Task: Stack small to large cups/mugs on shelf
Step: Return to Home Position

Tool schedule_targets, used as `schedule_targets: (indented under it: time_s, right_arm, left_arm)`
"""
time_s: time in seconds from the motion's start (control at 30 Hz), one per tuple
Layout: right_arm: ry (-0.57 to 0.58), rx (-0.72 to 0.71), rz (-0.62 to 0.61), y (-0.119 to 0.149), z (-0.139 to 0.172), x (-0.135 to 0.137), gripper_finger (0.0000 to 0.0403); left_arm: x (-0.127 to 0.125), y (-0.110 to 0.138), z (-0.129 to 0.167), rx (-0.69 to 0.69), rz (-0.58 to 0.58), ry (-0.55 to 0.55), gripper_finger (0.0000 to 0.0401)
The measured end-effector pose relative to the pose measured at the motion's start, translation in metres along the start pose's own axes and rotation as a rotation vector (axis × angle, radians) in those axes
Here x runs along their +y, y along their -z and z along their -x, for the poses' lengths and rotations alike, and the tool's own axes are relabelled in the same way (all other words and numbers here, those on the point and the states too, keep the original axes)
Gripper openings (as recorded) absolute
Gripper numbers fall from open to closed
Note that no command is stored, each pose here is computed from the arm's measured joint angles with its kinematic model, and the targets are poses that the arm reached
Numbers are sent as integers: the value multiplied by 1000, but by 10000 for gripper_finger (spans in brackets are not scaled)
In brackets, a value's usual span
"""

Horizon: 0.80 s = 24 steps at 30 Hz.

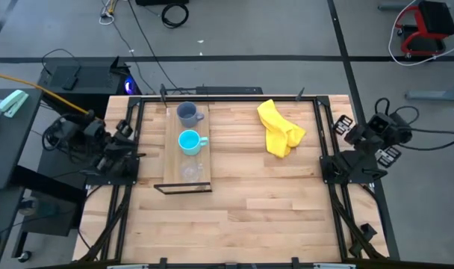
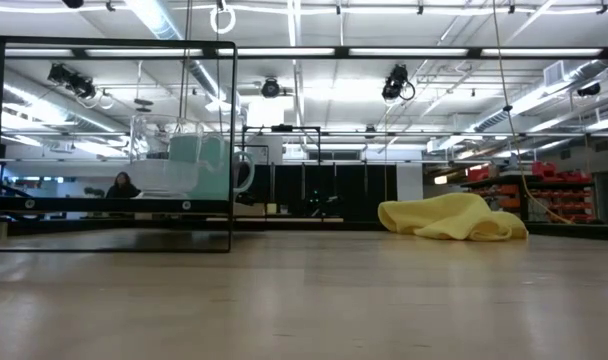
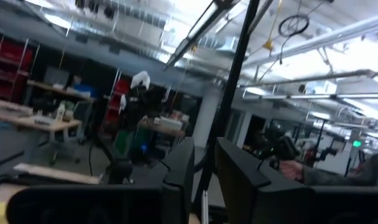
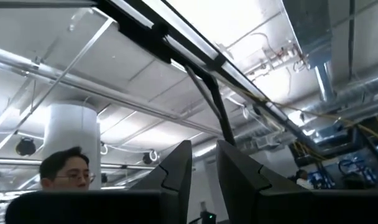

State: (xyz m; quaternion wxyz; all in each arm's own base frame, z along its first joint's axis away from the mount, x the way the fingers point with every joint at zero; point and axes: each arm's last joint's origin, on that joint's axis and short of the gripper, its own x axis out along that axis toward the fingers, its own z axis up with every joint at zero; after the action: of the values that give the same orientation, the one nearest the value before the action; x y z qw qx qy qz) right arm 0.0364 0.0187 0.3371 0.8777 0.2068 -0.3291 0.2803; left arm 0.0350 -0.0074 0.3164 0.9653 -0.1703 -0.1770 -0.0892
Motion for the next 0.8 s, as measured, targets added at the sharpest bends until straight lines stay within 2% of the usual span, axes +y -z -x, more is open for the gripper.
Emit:
schedule_targets:
  time_s: [0.1, 0.17, 0.37, 0.47, 0.57, 0.8]
  right_arm:
    - [17, -15, 26, 3, 7, -1, 83]
    - [30, -18, 25, 9, 12, -3, 83]
    - [8, -88, 14, 35, 24, -11, 83]
    - [13, -74, 10, 51, 30, -15, 83]
    - [8, -86, -7, 62, 35, -18, 83]
    - [20, -58, -47, 84, 46, -25, 83]
  left_arm:
    - [2, 6, 4, -15, -19, 10, 78]
    - [3, 15, 3, 22, -47, 7, 78]
    - [6, 35, -2, 38, -3, 12, 71]
    - [6, 41, -4, 9, 2, 22, 72]
    - [8, 53, -5, 37, 3, 16, 76]
    - [13, 81, -8, 56, 70, 7, 77]
